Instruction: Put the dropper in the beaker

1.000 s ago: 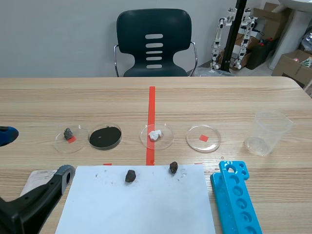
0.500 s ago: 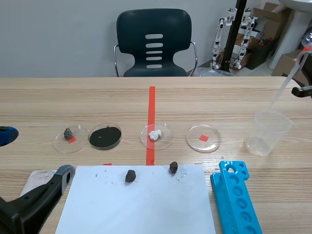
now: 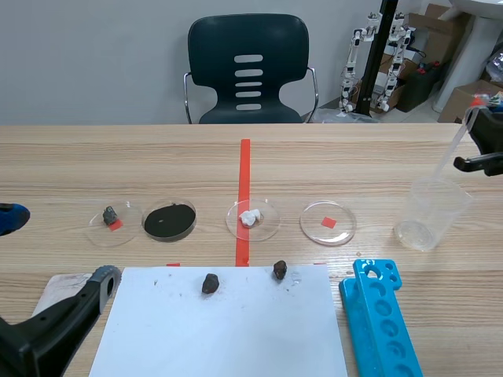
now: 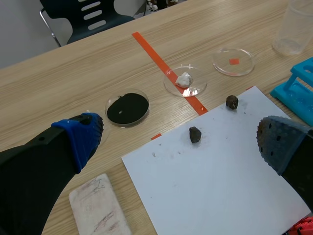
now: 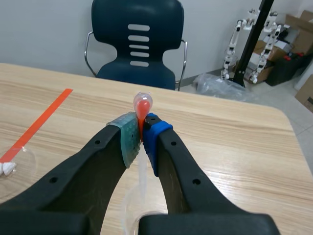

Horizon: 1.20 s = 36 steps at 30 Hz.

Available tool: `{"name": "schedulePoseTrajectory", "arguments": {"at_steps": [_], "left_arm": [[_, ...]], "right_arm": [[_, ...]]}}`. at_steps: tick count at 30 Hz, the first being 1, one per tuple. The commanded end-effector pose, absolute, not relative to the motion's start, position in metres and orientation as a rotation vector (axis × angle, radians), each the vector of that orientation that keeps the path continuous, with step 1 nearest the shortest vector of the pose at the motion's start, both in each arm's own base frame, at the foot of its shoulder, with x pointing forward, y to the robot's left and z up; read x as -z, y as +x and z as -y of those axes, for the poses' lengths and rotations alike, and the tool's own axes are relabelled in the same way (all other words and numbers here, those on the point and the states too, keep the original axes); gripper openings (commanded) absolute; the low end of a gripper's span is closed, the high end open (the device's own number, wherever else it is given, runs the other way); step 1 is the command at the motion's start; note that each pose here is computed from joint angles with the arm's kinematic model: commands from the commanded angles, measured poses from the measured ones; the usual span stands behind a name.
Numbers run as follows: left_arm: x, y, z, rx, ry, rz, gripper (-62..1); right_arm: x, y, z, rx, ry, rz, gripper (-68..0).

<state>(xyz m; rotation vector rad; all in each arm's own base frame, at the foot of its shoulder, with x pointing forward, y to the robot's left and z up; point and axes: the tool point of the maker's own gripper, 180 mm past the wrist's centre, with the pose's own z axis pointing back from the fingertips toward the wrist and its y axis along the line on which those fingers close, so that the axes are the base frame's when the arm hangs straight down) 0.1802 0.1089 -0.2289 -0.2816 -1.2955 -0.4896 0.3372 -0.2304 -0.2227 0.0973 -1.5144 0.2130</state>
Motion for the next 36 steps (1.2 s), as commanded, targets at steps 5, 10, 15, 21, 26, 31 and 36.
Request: {"name": "schedulePoseTrajectory", "arguments": {"at_steps": [5, 10, 15, 21, 26, 31, 36], "left_arm": [[0.225, 0.182, -0.11, 0.485, -0.282, 1.311, 1.4], [0.225, 0.182, -0.11, 0.485, -0.282, 1.312, 1.4], [0.225, 0.182, -0.11, 0.485, -0.282, 1.313, 1.4], [0.225, 0.182, -0.11, 0.485, -0.282, 1.313, 1.4], [0.225, 0.182, -0.11, 0.485, -0.282, 1.313, 1.4], [0.225, 0.182, -0.11, 0.485, -0.282, 1.313, 1.4], [0.225, 0.182, -0.11, 0.485, -0.282, 1.312, 1.4]], "right_arm": [[0.223, 0.341, 0.23, -0.236, 0.091, 1.528, -67.1], [0.234, 0.341, 0.233, -0.224, 0.09, 1.506, -67.1], [0.239, 0.339, 0.24, -0.214, 0.078, 1.509, -67.1], [0.247, 0.337, 0.247, -0.221, 0.05, 1.505, -67.1], [0.249, 0.336, 0.252, -0.213, 0.043, 1.518, -67.1], [0.247, 0.335, 0.248, -0.248, 0.037, 1.545, -67.1], [0.249, 0.334, 0.237, -0.272, 0.06, 1.554, -67.1]]}}
